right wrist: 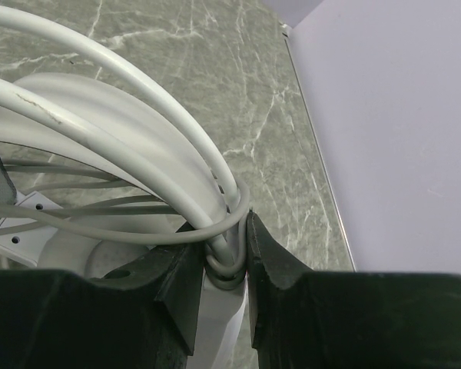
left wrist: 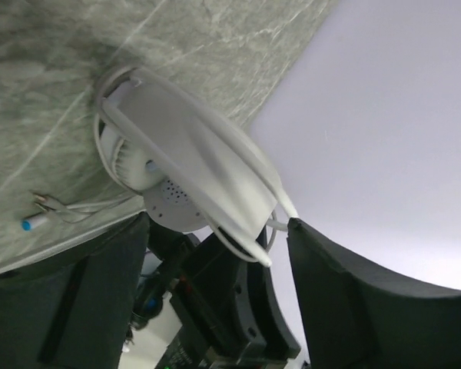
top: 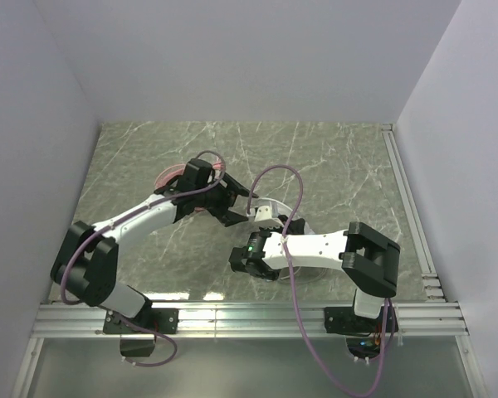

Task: Wrap the headphones
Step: Pass the headphones from the right arm to the left

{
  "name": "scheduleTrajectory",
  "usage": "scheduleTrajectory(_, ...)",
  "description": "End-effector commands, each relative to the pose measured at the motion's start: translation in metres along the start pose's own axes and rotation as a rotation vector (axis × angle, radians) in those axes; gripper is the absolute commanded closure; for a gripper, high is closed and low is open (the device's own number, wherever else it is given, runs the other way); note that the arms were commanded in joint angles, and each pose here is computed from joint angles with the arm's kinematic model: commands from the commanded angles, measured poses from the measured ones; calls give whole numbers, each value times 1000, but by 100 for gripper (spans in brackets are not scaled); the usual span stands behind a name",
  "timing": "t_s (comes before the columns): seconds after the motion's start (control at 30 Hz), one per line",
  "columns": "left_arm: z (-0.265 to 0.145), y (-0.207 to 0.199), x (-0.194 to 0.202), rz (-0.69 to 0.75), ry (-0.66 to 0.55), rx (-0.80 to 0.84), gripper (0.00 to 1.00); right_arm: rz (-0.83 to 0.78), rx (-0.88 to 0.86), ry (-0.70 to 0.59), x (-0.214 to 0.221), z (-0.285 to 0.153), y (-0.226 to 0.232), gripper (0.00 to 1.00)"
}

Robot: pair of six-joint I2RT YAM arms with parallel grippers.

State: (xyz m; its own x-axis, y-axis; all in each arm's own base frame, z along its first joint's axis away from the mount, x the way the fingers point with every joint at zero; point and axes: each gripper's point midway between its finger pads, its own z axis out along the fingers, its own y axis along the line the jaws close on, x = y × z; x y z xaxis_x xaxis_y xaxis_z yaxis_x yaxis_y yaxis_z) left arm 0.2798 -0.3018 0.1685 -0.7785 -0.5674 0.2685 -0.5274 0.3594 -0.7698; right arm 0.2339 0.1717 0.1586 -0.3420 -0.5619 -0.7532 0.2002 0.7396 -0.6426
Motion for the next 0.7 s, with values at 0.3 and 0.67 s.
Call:
scheduleTrajectory(0.3, 24, -31, 22, -13, 121, 58, 88, -2, 19, -109, -23, -2, -18, 97)
scheduleTrajectory(0.67, 35, -21, 19, -1, 133, 29, 99, 34, -132, -17, -32, -19, -15, 53)
